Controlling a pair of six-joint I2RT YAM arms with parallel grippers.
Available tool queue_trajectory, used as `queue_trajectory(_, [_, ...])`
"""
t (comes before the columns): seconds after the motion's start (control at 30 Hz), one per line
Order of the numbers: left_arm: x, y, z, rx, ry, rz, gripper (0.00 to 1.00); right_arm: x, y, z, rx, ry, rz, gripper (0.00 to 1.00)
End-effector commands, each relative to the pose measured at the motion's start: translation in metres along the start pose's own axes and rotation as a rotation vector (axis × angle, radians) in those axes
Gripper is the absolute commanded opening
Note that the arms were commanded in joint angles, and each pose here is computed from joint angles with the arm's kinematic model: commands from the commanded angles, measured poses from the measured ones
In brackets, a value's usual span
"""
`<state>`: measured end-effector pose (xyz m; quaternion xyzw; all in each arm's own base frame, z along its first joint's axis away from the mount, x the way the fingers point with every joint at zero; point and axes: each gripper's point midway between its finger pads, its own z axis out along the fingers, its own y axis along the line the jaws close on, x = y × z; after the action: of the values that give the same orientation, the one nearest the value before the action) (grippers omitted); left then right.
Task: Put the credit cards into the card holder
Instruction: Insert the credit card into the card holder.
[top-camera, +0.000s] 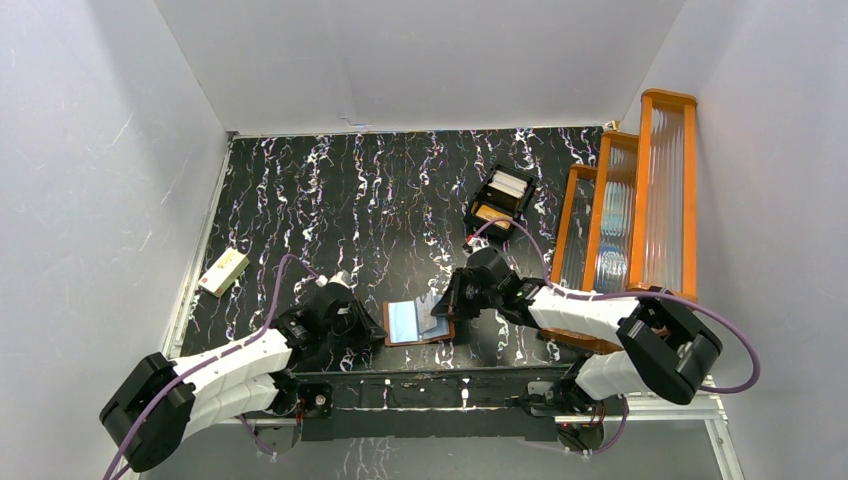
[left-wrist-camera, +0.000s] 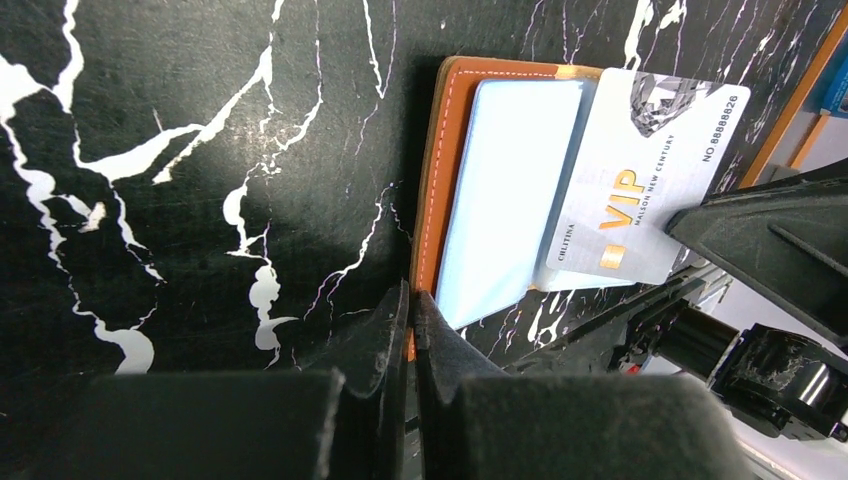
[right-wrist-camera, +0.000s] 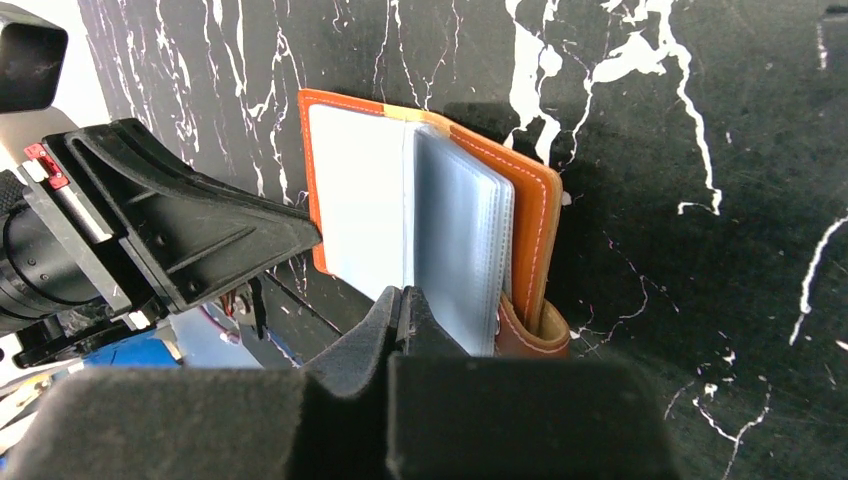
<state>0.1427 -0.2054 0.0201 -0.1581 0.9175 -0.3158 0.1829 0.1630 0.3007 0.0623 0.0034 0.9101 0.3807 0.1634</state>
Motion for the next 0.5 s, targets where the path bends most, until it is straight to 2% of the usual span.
queue_trajectory(0.0, [0.001, 0.012, 0.002, -0.037, -0.007, 0.013, 0.01, 0.0, 0.013, 0.005, -0.085, -0.001, -0.004, 0.0])
queue_trajectory(0.47, [0.002, 0.016, 0.005, -0.053, 0.003, 0.016, 0.01, 0.012, 0.012, 0.011, -0.147, 0.031, 0.041, 0.0])
